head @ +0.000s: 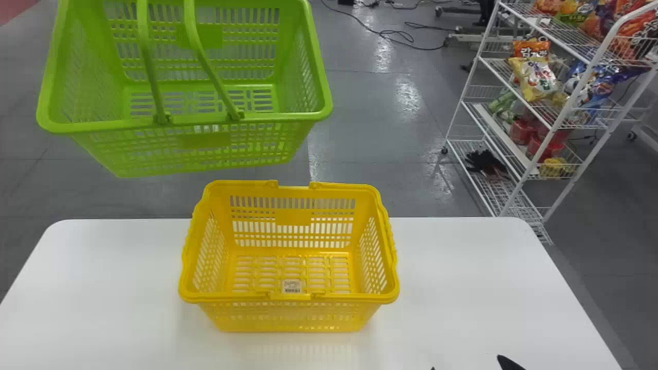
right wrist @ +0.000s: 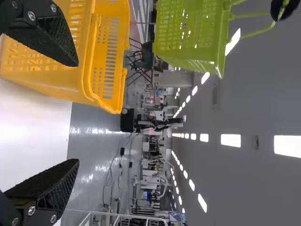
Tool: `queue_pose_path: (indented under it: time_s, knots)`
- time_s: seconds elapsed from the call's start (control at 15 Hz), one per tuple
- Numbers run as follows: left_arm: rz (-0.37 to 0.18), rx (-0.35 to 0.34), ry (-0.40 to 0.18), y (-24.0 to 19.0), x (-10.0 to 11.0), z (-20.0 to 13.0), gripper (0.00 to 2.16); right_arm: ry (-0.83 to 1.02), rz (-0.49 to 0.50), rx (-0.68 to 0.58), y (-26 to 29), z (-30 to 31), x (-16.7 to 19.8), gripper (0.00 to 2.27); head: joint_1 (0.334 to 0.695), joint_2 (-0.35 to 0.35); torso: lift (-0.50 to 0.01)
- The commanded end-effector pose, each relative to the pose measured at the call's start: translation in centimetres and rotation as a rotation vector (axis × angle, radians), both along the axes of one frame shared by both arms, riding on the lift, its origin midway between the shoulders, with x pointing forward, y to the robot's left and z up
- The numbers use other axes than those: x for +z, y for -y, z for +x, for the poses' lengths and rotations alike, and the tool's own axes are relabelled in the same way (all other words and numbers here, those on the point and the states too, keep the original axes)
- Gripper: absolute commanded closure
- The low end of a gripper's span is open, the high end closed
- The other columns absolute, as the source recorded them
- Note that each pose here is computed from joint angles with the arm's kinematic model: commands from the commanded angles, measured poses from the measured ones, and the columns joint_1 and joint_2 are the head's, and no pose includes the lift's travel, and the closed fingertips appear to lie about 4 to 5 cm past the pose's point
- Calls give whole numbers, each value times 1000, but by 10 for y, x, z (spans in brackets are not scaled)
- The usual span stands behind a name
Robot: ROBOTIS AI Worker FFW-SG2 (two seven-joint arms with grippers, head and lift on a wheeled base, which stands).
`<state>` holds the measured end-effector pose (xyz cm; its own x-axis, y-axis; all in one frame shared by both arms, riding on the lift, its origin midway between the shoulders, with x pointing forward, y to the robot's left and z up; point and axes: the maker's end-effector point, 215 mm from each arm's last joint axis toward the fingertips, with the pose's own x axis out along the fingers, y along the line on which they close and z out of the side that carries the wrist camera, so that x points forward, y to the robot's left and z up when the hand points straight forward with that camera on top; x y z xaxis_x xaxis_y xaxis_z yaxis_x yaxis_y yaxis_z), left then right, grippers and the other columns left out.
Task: Grasp handle with right gripper to insert into left gripper then lift and swing left to center
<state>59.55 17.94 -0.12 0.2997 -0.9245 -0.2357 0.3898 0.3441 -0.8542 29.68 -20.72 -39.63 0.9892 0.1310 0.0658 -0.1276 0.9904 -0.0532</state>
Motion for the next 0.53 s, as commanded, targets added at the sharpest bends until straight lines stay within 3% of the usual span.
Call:
queue_pose_path:
  time_s: [0.0, 0.2, 0.47]
  knots:
    - [28, 102, 5, -67, -3, -2, 2132, 5, 0, -18, 12, -1, 0, 76, 649, -51, -93]
    - [2, 221, 6, -145, -3, -14, 2132, 10, -8, -30, 21, -1, 1, 76, 652, 41, -93]
    - [-34, 343, 19, -230, -22, -51, 2132, 27, -6, -50, 34, -2, 7, 76, 661, 155, -93]
